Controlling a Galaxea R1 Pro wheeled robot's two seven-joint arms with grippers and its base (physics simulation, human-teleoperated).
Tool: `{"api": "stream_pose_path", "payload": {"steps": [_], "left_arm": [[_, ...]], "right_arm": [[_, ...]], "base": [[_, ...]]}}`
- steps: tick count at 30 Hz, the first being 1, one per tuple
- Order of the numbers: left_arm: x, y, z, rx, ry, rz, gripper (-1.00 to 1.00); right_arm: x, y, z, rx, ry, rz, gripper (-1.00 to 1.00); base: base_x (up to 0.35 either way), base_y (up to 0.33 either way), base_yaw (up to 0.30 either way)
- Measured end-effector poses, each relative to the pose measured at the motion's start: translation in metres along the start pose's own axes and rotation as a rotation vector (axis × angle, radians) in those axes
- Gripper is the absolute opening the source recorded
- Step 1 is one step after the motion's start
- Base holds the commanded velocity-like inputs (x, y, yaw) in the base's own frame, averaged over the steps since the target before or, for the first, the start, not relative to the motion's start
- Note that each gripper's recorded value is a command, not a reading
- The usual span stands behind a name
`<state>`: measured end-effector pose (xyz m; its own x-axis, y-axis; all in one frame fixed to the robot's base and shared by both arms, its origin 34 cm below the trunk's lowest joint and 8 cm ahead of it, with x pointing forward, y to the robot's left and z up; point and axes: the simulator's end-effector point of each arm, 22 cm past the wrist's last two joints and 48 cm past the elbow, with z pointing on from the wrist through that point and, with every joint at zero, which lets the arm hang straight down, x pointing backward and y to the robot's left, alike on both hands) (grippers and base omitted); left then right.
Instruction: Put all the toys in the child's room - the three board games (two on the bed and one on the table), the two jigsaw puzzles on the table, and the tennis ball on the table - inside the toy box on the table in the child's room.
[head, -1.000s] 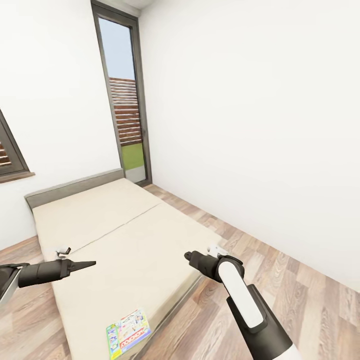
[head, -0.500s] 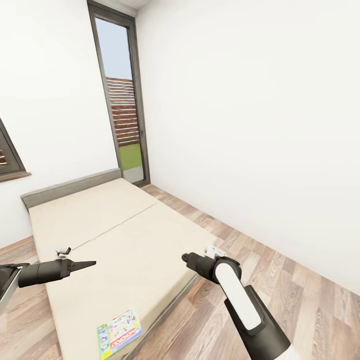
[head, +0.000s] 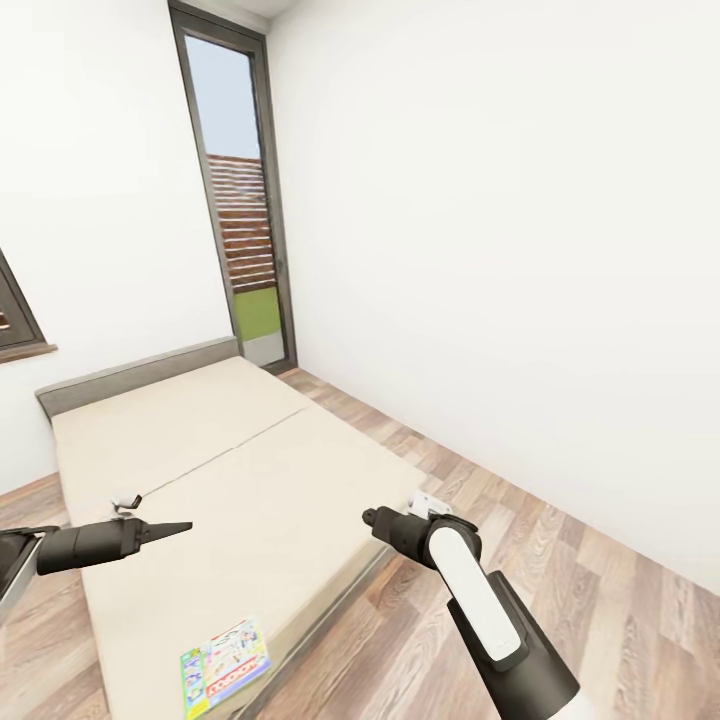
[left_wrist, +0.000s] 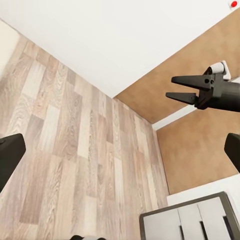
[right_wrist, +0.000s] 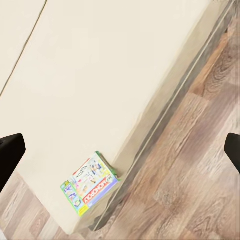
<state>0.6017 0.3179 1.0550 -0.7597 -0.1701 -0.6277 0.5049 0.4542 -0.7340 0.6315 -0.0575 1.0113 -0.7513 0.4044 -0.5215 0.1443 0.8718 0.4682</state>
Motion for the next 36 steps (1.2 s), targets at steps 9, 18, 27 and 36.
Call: {"api": "stream_pose_path", "payload": {"steps": [9, 18, 27, 36], "left_arm": [[0.0004, 0.0001, 0.0000, 0.000, 0.000, 0.003, 1.00], [0.0001, 0.0000, -0.0001, 0.000, 0.000, 0.004, 1.00], [0.0007, 0.0000, -0.0002, 0.001, 0.000, 0.004, 1.00], [0.0007, 0.0001, 0.0000, 0.000, 0.000, 0.004, 1.00]], "right_arm": [[-0.0002, 0.0002, -0.0002, -0.001, -0.001, 0.000, 1.00], [0.0013, 0.0019, -0.0001, -0.003, 0.001, -0.005, 1.00], [0.0017, 0.0023, -0.0001, -0.003, 0.002, -0.007, 1.00], [0.0018, 0.0024, -0.0001, -0.003, 0.002, -0.007, 1.00]], "base": [[0.000, -0.031, 0.007], [0.000, -0.102, 0.202], [0.000, -0.110, 0.282], [0.000, -0.109, 0.288]]}}
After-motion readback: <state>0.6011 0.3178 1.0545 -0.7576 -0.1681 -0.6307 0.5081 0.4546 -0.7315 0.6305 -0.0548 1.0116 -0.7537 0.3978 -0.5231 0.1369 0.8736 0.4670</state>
